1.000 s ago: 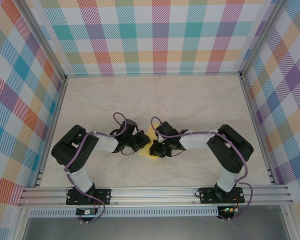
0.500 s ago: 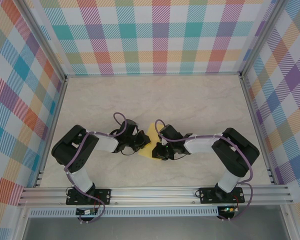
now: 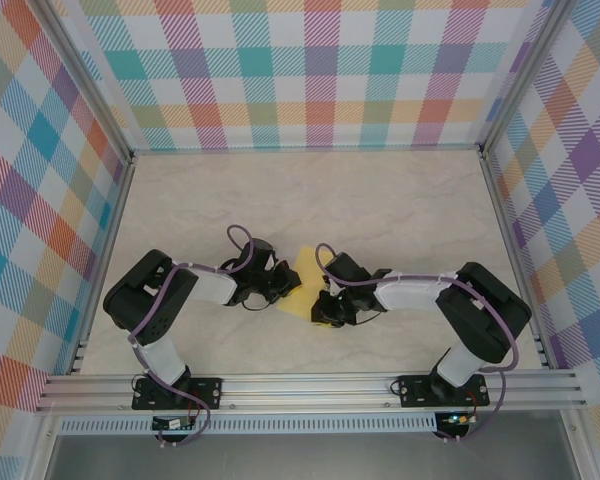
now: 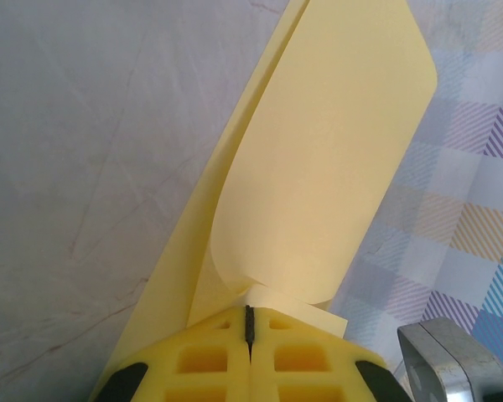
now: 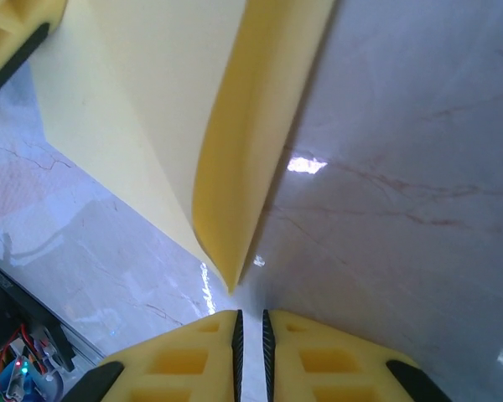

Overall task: Fold a paper plane with a square sheet of paper (pick it up from the middle)
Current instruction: Fold the triangle a second time at the center of the table.

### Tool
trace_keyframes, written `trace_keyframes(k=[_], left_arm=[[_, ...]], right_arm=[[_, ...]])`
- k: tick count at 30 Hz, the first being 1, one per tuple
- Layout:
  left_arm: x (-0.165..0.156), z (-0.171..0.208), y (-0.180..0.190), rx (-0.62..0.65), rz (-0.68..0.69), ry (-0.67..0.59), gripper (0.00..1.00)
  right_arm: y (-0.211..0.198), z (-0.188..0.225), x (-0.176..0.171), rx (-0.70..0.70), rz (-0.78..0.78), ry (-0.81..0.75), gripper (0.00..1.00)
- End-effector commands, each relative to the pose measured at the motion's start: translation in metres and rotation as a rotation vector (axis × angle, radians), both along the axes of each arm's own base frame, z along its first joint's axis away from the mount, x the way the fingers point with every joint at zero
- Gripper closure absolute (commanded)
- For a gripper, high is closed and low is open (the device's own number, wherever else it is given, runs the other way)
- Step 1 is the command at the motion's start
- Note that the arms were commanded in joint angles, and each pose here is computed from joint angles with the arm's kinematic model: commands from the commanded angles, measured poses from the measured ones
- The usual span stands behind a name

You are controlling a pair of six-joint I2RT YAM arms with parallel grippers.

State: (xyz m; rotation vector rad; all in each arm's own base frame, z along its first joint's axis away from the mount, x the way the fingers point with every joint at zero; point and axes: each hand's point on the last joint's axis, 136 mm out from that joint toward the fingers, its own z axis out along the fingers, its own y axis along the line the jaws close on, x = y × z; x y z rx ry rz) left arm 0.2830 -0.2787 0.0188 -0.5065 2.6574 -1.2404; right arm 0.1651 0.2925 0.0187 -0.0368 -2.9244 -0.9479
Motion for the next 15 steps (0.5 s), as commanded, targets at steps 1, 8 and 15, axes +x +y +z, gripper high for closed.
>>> trace_keyframes(k=[1,8,15], left_arm=[[-0.017,-0.032,0.018,0.095,0.017,0.088,1.0],[-0.018,-0.03,0.016,0.093,0.011,0.083,1.0],[-0.018,-0.029,0.013,0.088,0.002,0.086,1.0]], right_arm=[[0.005,0.016,0.003,0.03,-0.021,-0.012,0.82],[0.03,0.036,0.024,0.104,-0.043,-0.048,0.81],[0.039,0.01,0.037,0.062,-0.08,-0.013,0.85]])
